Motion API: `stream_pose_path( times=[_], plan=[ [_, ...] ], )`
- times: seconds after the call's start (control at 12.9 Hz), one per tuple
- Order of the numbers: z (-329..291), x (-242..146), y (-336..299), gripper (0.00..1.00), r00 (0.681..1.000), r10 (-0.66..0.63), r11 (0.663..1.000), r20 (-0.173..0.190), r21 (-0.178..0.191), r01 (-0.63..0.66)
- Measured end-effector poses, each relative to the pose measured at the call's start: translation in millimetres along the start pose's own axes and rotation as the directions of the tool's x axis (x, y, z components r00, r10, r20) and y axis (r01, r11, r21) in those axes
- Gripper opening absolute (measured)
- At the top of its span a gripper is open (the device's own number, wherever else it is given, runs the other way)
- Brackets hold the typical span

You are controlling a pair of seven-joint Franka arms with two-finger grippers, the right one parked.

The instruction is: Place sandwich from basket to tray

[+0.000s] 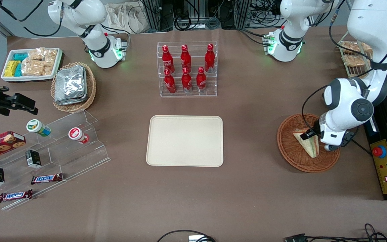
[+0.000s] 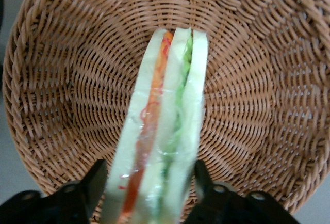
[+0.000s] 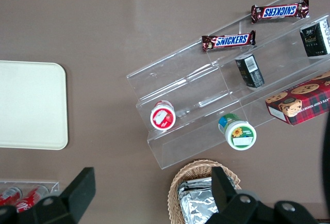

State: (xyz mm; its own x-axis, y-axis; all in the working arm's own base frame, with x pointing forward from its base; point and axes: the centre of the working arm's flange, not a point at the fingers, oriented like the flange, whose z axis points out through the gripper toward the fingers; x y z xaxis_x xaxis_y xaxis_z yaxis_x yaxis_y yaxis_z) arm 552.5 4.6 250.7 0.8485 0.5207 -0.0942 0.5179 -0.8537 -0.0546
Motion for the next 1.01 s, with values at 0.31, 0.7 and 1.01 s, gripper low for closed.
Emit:
stream_pose_path(
  times=[0.31, 0.7, 1.01],
  plan=[
    [-26, 4, 16, 0.42, 0.997, -0.043, 0.998, 0.057, 0.05, 0.04],
    [-84, 11, 44, 0.21, 0.993, -0.021, 0.994, 0.114, 0.107, 0.009],
    [-138, -26, 102, 0.21, 0.981, 0.136, 0.968, 0.137, 0.192, -0.161]
  ],
)
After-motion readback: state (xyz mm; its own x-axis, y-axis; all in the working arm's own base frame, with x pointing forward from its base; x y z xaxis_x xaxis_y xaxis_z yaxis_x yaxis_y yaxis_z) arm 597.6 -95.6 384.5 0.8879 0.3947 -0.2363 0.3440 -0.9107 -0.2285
